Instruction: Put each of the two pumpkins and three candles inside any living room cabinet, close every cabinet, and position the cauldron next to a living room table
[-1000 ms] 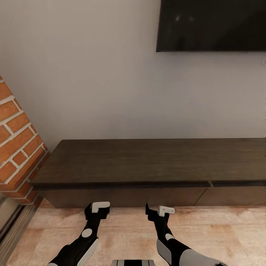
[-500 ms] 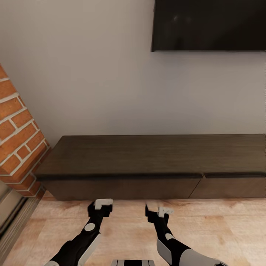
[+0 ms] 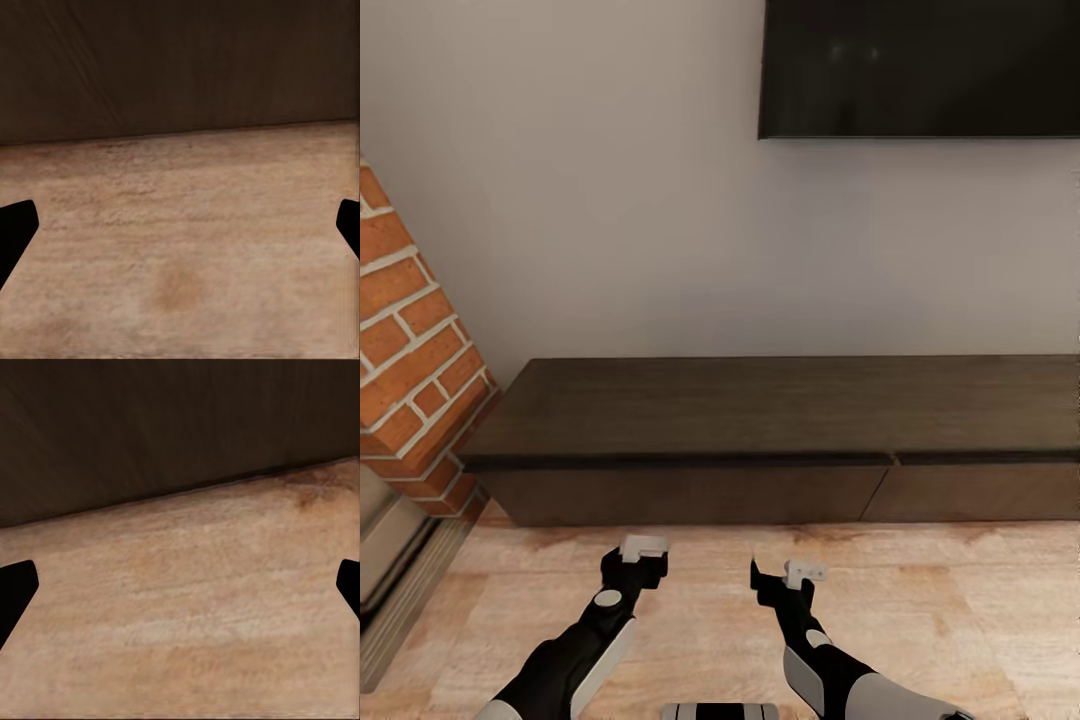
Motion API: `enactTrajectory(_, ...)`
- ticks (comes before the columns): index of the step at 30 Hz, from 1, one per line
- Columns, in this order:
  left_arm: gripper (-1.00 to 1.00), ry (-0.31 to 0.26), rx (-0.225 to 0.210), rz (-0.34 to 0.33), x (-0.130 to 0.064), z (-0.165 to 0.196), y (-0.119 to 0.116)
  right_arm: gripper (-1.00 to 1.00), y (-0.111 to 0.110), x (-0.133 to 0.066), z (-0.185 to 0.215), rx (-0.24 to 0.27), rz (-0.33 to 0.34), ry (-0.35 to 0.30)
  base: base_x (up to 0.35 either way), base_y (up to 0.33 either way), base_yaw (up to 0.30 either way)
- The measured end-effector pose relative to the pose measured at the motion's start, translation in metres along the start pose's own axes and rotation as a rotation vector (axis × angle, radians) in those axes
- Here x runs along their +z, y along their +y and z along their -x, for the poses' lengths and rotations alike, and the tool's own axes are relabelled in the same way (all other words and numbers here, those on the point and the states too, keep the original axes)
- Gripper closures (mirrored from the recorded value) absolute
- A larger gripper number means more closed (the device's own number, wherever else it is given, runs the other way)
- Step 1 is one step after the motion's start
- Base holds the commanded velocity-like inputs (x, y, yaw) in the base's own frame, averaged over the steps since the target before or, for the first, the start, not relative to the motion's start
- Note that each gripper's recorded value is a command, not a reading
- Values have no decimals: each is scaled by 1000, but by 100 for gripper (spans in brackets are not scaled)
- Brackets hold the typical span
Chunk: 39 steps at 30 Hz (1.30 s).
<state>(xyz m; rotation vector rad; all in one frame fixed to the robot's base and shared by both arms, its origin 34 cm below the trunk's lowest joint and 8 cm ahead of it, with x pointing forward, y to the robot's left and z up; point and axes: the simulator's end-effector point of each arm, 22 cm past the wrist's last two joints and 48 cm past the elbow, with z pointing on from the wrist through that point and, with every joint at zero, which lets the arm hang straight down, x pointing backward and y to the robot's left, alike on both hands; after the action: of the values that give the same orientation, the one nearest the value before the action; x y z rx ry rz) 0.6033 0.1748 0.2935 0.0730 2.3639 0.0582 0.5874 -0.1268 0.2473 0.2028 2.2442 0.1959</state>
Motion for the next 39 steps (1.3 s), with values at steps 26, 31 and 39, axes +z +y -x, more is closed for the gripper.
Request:
enactTrajectory(26,-100,136,111,0,-36,31,2,-100,17,-18,29,-18,32,51,-4,0,0)
enactTrajectory(31,-100,140,84,4,-41,43,8,-100,20,-23,37,-19,32,63,0,0,0)
enactTrajectory(39,-100,252,65,18,-54,37,24,-100,24,-30,54,-19,32,60,0,0,0)
